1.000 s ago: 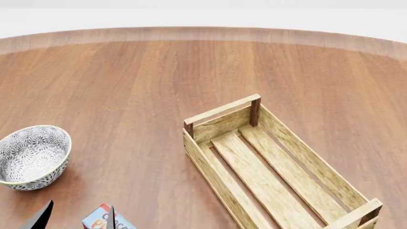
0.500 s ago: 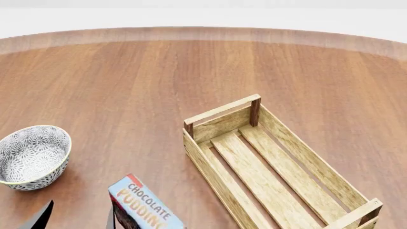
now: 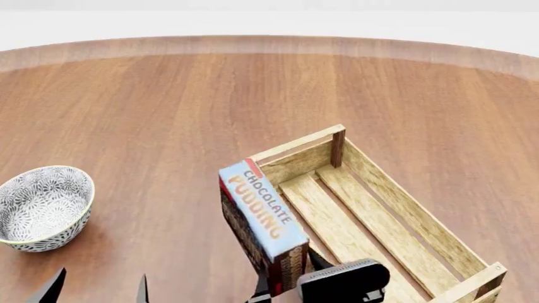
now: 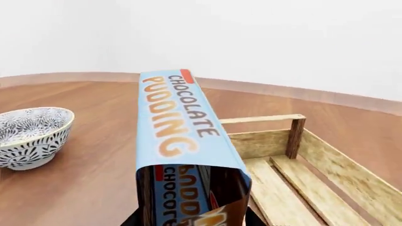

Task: Pick up the chocolate pudding and put it in the tray.

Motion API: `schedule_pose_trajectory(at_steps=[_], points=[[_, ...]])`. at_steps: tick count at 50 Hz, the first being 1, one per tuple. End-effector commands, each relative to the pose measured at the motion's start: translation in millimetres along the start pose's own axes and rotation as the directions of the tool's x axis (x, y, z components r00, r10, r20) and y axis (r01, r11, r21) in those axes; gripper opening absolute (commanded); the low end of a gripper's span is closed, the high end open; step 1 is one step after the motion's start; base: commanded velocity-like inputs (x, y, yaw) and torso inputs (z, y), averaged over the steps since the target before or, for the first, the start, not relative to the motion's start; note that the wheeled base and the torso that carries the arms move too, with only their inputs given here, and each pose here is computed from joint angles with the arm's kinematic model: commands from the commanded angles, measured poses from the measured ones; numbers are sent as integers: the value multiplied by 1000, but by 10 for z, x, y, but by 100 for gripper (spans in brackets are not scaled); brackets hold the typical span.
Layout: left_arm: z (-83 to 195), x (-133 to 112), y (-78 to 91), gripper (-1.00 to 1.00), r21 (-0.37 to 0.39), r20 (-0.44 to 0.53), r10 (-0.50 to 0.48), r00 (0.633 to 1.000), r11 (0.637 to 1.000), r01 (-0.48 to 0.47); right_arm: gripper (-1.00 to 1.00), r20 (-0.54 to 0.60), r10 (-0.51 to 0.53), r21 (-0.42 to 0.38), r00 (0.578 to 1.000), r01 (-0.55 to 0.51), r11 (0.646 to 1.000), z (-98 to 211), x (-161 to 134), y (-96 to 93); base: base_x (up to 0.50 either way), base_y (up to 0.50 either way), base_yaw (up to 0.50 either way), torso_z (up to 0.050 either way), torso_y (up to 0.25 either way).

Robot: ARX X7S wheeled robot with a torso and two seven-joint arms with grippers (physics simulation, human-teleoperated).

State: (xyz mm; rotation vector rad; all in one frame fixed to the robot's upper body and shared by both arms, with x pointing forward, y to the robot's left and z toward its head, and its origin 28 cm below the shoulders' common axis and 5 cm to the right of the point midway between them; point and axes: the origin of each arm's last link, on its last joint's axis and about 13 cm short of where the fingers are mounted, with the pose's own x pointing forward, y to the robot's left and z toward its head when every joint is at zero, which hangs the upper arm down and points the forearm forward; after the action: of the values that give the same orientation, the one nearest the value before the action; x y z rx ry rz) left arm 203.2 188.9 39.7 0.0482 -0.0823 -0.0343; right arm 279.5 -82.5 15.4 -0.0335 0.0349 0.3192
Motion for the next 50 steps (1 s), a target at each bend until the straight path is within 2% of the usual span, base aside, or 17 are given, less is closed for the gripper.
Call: schedule_pose_trajectory(at_steps=[1, 28, 47, 50], points=[[-24, 2, 5, 100, -6, -2, 6, 1000, 1000, -6, -100, 20, -101, -12, 995, 101, 995, 127, 115, -151, 0, 0, 0, 0, 0], [-39, -4, -1, 100, -13, -3, 5, 1000, 1000, -5, -100, 3, -259, -26, 966, 259, 966, 37, 157, -442, 0, 0, 0, 0, 0], [-45, -5, -12, 100, -13, -8, 2, 1000, 1000, -2, -100, 32, -354, -133, 935, 355, 925, -95, 134, -644, 0, 0, 0, 0, 1], [-46, -4, -9, 100, -14, -8, 2, 1000, 1000, -2, -100, 28, -357, -125, 934, 358, 925, -104, 135, -651, 0, 0, 0, 0, 0]])
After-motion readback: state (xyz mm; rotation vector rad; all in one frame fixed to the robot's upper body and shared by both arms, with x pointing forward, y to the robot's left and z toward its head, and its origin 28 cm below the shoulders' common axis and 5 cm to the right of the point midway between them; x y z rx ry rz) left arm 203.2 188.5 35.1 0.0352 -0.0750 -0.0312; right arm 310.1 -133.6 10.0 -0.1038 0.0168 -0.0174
